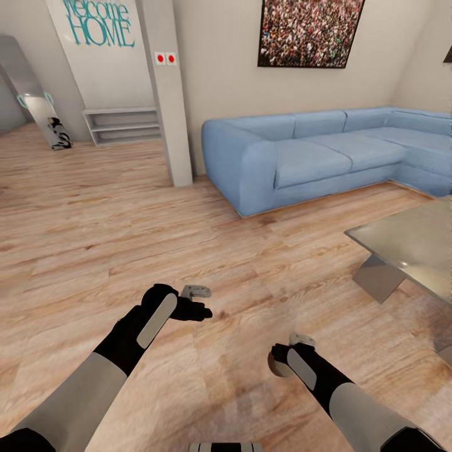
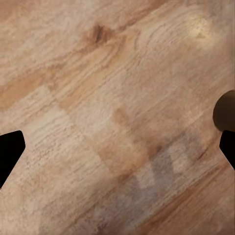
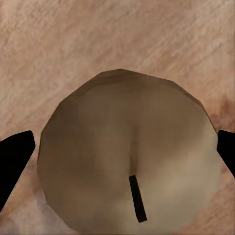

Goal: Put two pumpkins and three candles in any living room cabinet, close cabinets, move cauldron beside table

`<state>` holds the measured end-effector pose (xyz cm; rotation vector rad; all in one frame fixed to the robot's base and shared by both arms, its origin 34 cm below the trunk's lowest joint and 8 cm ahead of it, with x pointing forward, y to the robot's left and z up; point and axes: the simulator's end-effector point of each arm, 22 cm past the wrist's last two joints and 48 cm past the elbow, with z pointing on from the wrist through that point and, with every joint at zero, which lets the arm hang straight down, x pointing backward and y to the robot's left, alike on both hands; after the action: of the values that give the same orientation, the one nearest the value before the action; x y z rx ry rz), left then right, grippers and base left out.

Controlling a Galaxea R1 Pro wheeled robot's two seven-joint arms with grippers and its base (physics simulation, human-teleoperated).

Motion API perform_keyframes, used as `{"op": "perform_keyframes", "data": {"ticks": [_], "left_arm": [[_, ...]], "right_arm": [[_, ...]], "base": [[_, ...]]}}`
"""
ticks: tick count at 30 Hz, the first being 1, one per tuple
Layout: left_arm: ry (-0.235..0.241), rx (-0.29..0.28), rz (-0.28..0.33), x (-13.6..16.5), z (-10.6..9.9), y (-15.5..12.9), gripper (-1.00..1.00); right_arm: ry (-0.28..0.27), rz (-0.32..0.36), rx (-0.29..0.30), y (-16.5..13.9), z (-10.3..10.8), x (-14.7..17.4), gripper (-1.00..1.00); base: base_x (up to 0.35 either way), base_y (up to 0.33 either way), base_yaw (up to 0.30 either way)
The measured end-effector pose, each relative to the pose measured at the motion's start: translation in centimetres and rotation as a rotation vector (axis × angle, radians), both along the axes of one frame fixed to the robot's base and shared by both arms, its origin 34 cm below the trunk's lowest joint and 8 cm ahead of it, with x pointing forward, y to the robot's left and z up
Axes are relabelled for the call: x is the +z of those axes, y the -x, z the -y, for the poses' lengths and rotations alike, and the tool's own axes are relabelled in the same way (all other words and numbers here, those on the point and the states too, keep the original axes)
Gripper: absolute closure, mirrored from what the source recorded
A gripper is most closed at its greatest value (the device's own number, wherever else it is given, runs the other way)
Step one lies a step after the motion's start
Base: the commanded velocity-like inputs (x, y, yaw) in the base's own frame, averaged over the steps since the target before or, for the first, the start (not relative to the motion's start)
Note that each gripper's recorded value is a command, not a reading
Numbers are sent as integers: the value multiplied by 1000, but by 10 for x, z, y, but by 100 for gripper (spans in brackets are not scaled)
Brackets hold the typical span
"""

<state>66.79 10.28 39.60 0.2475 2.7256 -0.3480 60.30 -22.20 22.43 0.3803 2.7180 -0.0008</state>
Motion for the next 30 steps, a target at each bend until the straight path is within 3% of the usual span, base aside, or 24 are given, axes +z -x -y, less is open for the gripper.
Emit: {"op": "perform_keyframes", "data": {"ticks": [18, 30], "left_arm": [[-4, 1, 75, 45, -1, -6, -100], [1, 6, 124, 76, -2, -9, -100]], "right_arm": [[1, 75, 6, -19, -1, 41, 100], [-2, 124, 7, -29, -2, 69, 100]], "base": [[0, 0, 0], [-103, 25, -2]]}}
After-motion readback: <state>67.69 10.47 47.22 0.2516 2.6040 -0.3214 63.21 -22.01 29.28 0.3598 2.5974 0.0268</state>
